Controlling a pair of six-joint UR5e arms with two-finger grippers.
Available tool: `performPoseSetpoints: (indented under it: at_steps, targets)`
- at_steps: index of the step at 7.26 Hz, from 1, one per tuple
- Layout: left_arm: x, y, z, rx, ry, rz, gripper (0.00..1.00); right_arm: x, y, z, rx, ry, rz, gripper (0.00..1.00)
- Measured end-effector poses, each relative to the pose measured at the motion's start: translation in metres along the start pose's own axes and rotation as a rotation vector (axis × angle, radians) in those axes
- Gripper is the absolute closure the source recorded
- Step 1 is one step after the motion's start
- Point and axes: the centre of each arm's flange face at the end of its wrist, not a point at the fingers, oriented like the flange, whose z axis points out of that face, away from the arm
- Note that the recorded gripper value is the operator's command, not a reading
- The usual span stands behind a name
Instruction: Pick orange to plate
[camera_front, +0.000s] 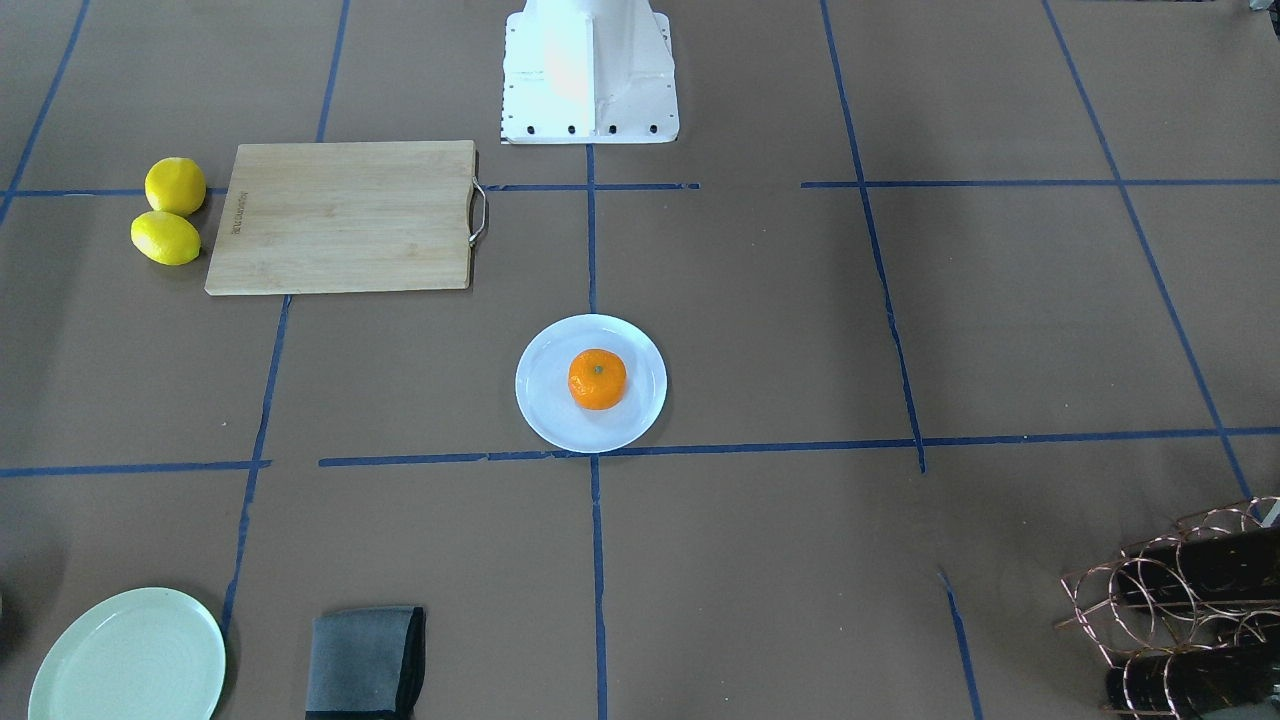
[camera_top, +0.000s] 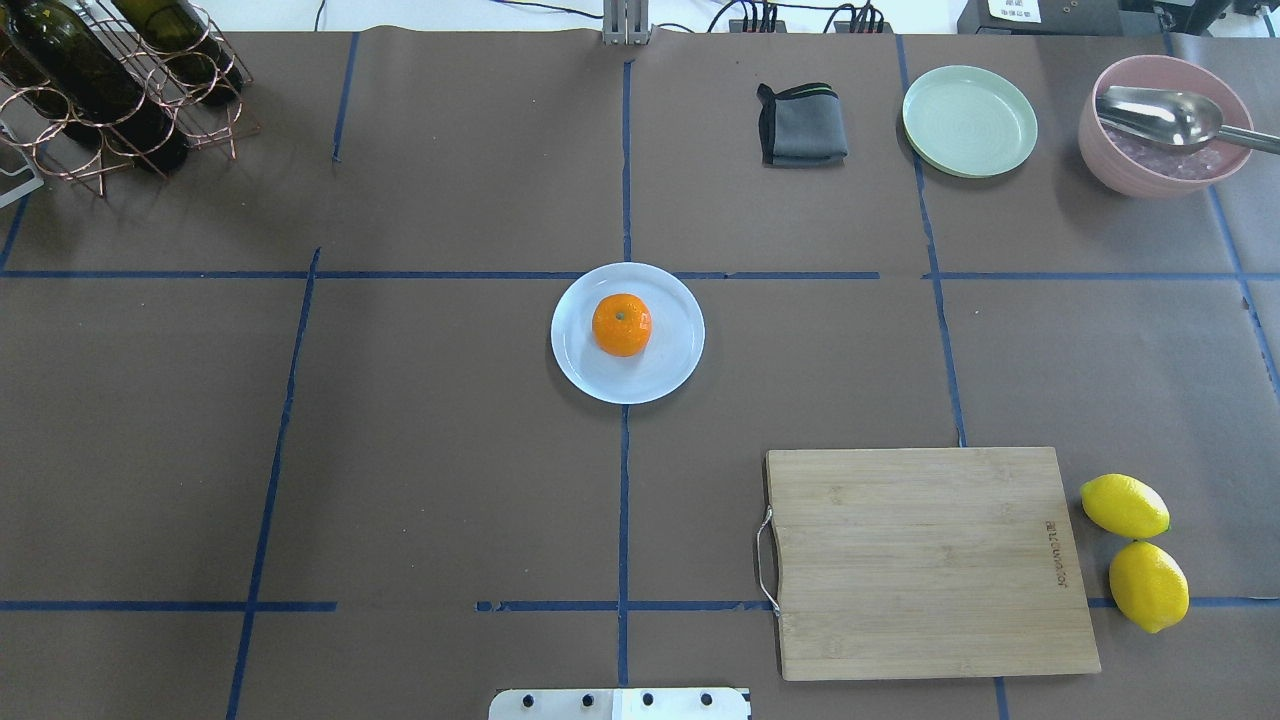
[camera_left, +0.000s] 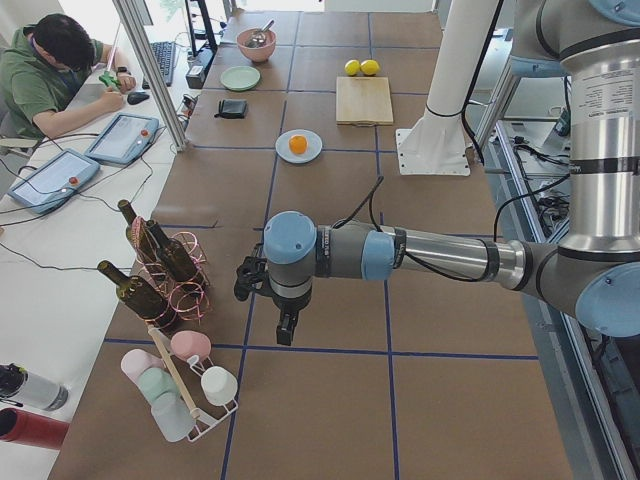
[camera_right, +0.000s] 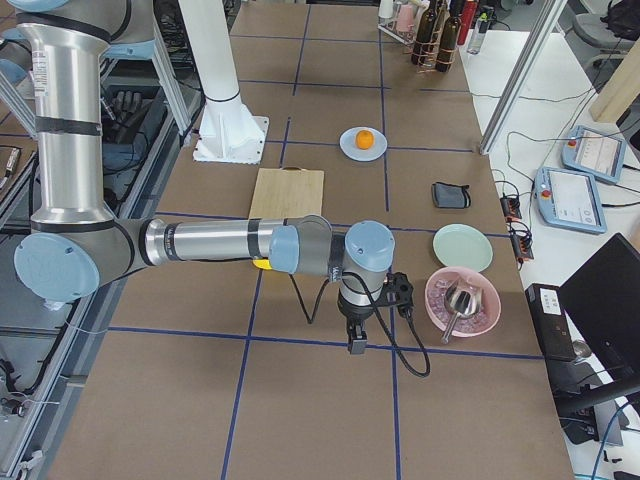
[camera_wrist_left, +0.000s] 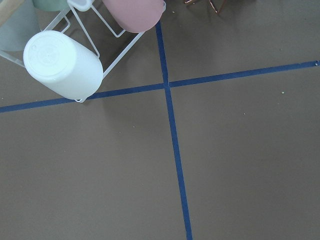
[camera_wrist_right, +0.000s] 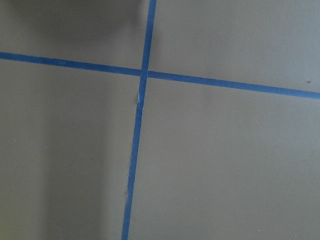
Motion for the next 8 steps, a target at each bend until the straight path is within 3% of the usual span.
performPoseSetpoints:
  at_steps: [8]
  targets:
    - [-0.005, 0.006, 0.006, -0.014, -0.004, -0.014, 0.0, 0.009, 0.018, 0.017, -0.032, -0.019, 0.014, 0.0]
